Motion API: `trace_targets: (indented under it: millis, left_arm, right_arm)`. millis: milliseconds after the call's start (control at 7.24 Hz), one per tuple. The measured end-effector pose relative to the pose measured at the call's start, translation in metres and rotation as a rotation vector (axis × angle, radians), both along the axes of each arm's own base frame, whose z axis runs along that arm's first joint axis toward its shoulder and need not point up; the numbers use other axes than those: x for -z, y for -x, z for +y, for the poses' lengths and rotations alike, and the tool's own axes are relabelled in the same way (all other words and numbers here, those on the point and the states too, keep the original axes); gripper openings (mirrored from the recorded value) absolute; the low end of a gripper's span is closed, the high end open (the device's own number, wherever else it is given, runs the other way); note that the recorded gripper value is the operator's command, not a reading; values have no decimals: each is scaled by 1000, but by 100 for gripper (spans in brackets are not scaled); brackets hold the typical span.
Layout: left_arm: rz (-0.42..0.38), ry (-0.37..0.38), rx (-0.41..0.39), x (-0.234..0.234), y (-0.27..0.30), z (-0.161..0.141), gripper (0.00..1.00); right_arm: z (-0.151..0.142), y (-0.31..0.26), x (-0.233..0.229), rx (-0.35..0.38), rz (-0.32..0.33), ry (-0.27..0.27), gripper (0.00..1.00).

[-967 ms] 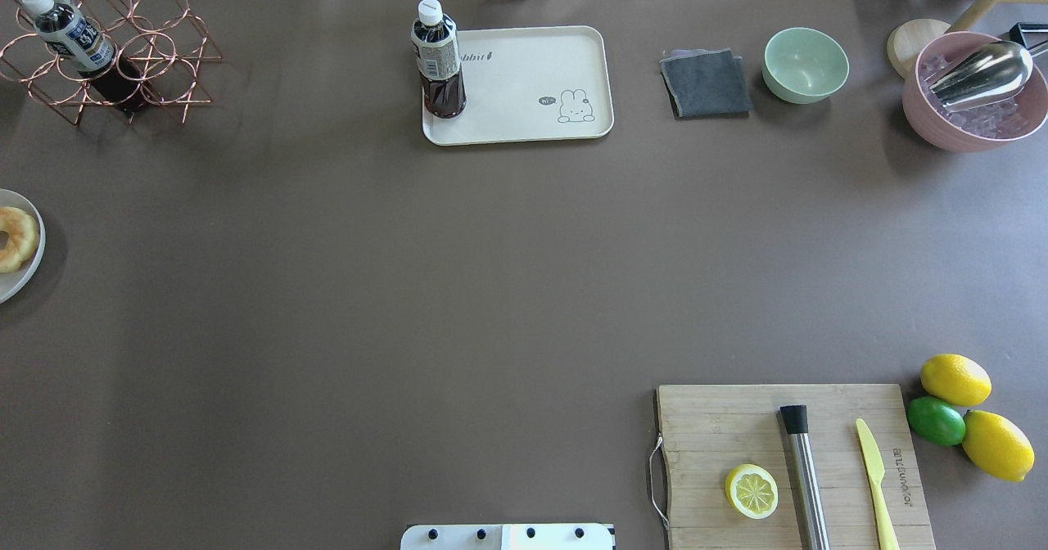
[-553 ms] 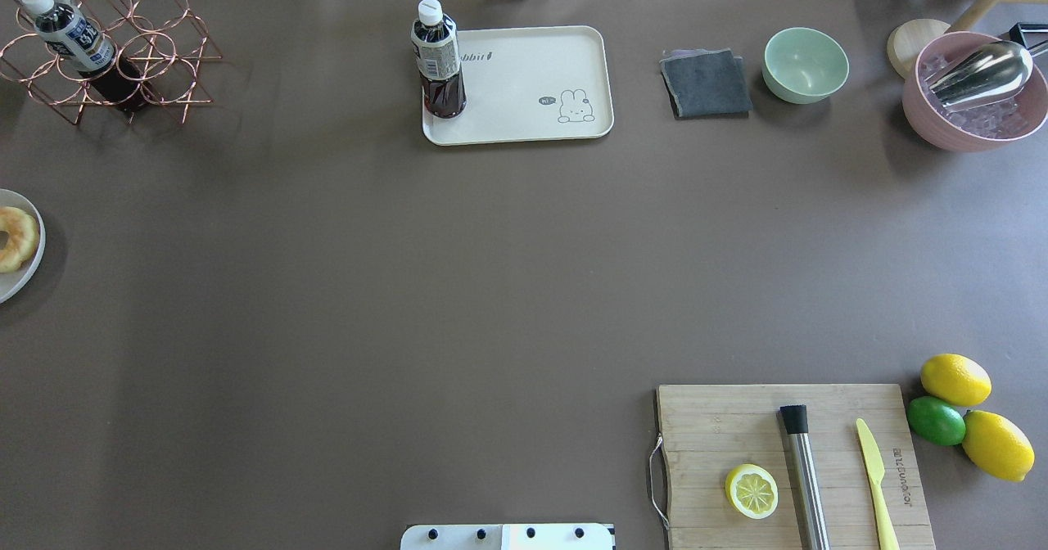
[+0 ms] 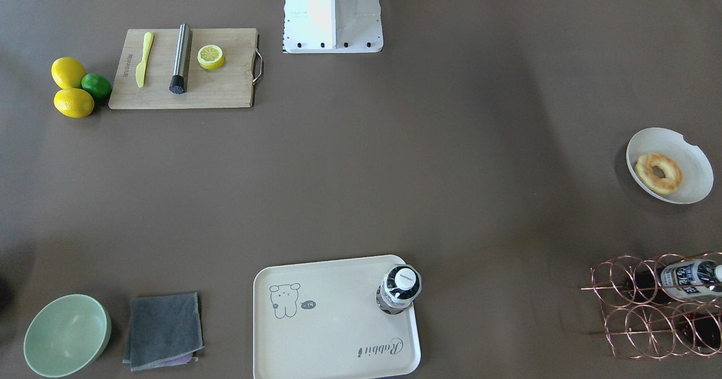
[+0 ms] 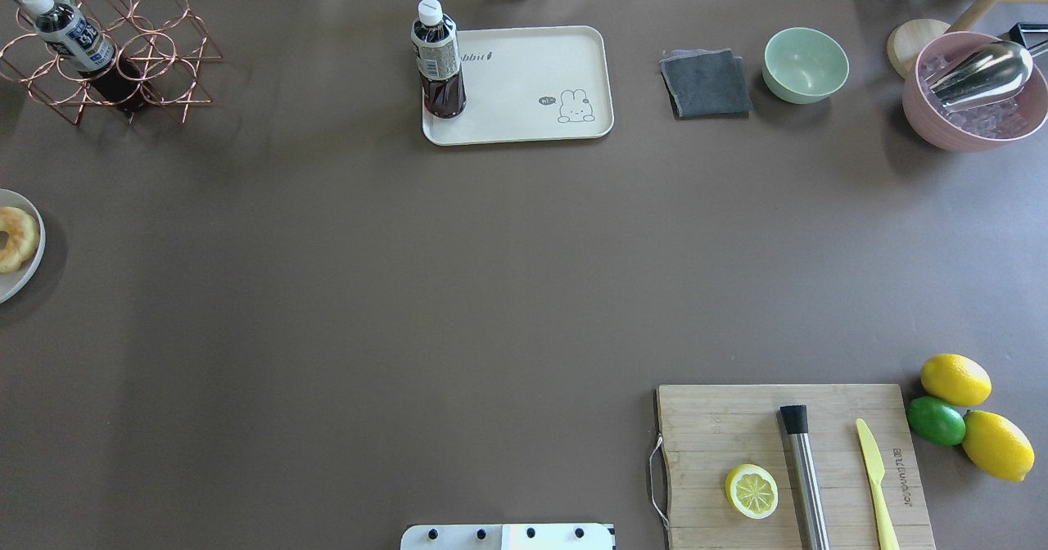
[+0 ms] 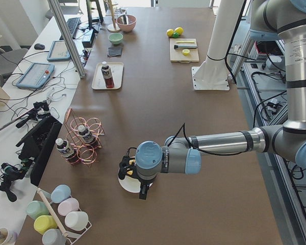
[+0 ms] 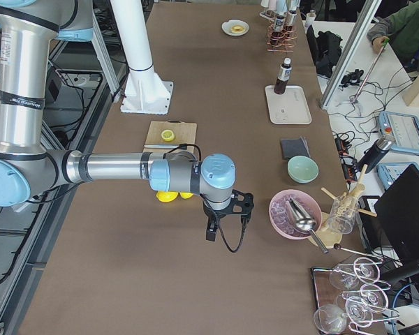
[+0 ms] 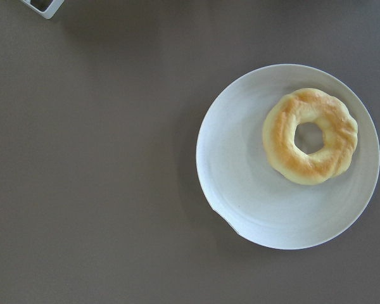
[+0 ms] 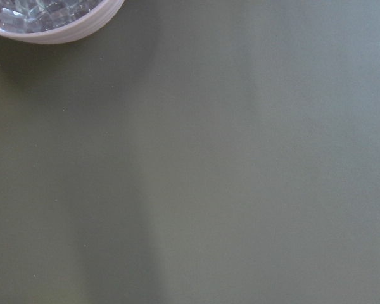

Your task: Place donut on tray

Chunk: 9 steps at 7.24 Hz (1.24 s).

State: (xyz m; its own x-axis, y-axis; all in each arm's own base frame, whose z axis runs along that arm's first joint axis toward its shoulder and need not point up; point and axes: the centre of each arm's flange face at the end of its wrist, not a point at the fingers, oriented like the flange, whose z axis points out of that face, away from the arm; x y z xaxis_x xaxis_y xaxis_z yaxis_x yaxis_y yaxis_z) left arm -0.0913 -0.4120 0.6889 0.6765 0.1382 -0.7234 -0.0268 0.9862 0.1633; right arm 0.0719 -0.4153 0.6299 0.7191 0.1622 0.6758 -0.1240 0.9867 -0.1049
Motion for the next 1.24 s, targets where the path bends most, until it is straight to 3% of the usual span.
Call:
trace_targets:
  millis: [414,691,1243]
  left_arm:
    - [8,-24,-1,1,0,2,98]
    - [7,-83,14,6,1,4,98]
    - [11,-124,63,14,2,-4,99]
  right_arm:
    - [0,0,3,-1,-1,-6,100]
    - [-2,0,16,-1,-4,-32,100]
    - [-9,5,64,4,-75,-126,100]
